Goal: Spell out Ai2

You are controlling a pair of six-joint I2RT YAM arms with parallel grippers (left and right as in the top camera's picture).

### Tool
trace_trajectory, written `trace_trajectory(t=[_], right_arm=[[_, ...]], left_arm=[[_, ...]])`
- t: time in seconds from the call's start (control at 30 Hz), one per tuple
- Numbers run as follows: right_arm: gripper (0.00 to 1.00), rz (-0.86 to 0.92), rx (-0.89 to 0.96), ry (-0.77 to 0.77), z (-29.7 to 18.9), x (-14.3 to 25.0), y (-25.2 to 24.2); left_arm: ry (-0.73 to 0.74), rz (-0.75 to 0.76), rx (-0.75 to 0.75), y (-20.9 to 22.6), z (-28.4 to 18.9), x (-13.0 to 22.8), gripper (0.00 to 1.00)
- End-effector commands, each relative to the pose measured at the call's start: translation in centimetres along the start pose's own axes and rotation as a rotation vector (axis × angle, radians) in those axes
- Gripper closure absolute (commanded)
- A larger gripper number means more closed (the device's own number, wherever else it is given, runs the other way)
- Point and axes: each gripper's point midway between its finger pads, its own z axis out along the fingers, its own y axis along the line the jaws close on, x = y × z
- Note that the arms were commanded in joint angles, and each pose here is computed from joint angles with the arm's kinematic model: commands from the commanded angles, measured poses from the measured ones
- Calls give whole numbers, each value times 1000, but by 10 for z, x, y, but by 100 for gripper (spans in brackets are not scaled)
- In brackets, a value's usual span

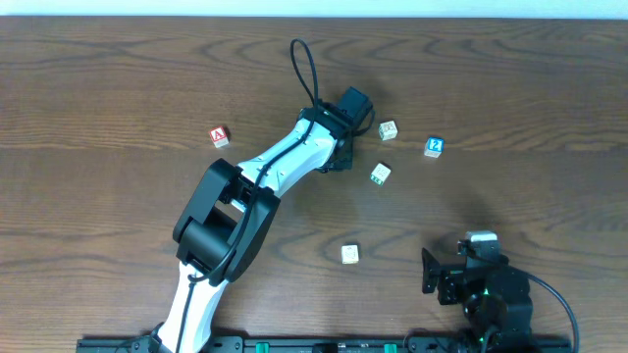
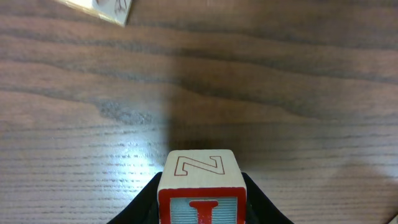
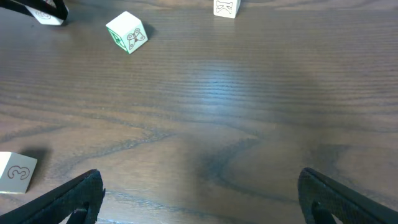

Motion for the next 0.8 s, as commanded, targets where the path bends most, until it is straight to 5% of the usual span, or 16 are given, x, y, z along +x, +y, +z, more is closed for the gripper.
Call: trace_trajectory(t=[0.0,0.3,0.43,0.77], right_arm=[[1,-12,3,7,2,4,-1],[1,-12,3,7,2,4,-1],[1,-12,3,7,2,4,-1],[1,-12,3,7,2,4,-1]], left_arm=[[17,-12,-3,3,6,3,94],[11,-21,-7,6,7,0,93],[5,-35,-6,10,7,-4,75],[0,-32,1,11,8,-7,78]])
